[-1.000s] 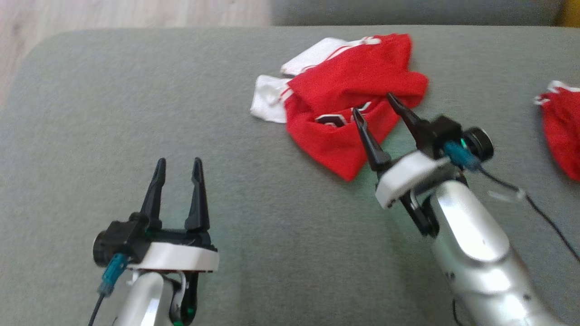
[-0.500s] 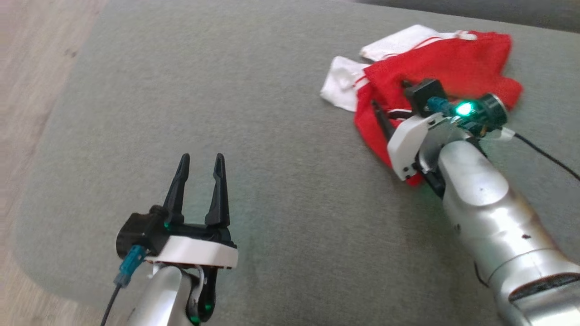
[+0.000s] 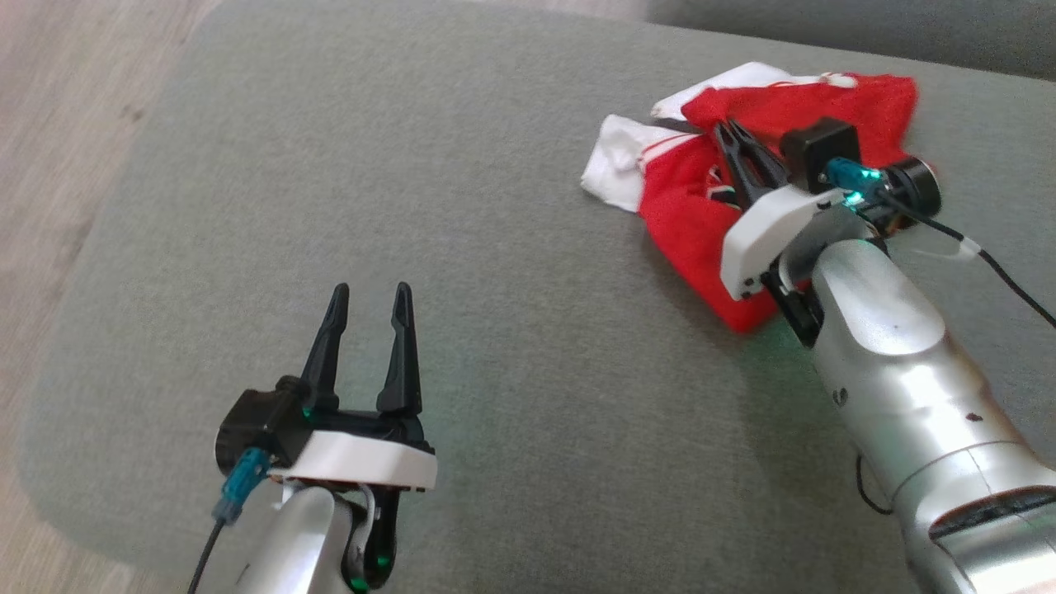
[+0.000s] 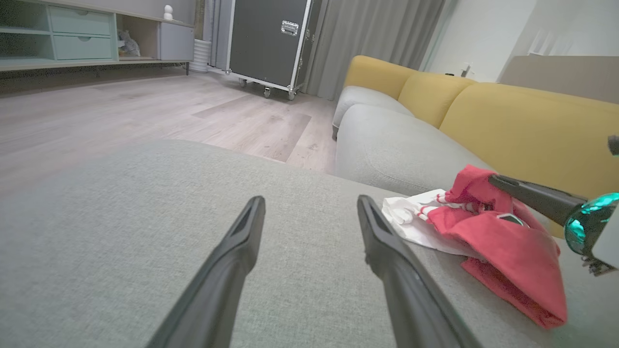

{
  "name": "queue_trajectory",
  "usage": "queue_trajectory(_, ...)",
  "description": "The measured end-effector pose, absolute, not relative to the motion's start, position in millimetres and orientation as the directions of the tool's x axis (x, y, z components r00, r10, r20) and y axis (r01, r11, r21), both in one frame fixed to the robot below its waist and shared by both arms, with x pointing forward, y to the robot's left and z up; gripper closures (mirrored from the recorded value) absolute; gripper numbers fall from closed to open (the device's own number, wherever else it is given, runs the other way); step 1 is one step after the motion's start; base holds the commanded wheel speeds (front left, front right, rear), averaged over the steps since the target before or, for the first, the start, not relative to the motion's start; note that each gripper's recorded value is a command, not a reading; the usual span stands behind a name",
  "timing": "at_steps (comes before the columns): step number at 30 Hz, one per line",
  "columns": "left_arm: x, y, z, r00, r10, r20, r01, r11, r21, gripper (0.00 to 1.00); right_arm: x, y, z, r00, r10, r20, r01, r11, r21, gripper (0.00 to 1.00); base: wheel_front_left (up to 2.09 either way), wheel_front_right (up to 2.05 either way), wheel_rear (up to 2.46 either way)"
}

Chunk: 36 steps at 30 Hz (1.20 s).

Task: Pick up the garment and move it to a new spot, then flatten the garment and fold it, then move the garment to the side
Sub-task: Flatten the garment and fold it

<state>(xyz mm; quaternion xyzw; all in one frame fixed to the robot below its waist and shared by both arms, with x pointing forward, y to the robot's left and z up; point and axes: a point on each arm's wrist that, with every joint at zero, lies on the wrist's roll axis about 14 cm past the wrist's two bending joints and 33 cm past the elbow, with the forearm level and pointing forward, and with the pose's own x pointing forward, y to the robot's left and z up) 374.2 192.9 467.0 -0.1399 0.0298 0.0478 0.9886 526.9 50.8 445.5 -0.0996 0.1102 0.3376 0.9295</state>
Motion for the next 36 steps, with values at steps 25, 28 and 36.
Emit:
queue_trajectory(25, 361.6, 163.3, 488.4, 1.0, 0.008, 0.006, -0.006, 0.961, -0.277, 0.0, 539.5, -44.4, 570.8, 0.928, 0.373, 0.001, -0.371, 0.923, 0.102, 1.0, 0.0, 0.0, 0.0)
queue_trajectory(28, 363.8, 162.7, 485.7, 1.0, 0.004, -0.002, -0.004, 0.962, -0.272, 0.0, 536.2, -66.3, 533.1, 0.941, 0.32, -0.109, -0.311, 0.946, 0.087, 1.0, 0.0, 0.0, 0.0)
queue_trajectory(36, 369.5, 152.2, 481.1, 0.999, -0.033, -0.014, 0.027, 0.961, -0.277, 0.0, 532.8, -103.2, 508.2, 0.956, 0.242, -0.165, -0.242, 0.97, 0.016, 0.0, 0.0, 0.0, 0.0)
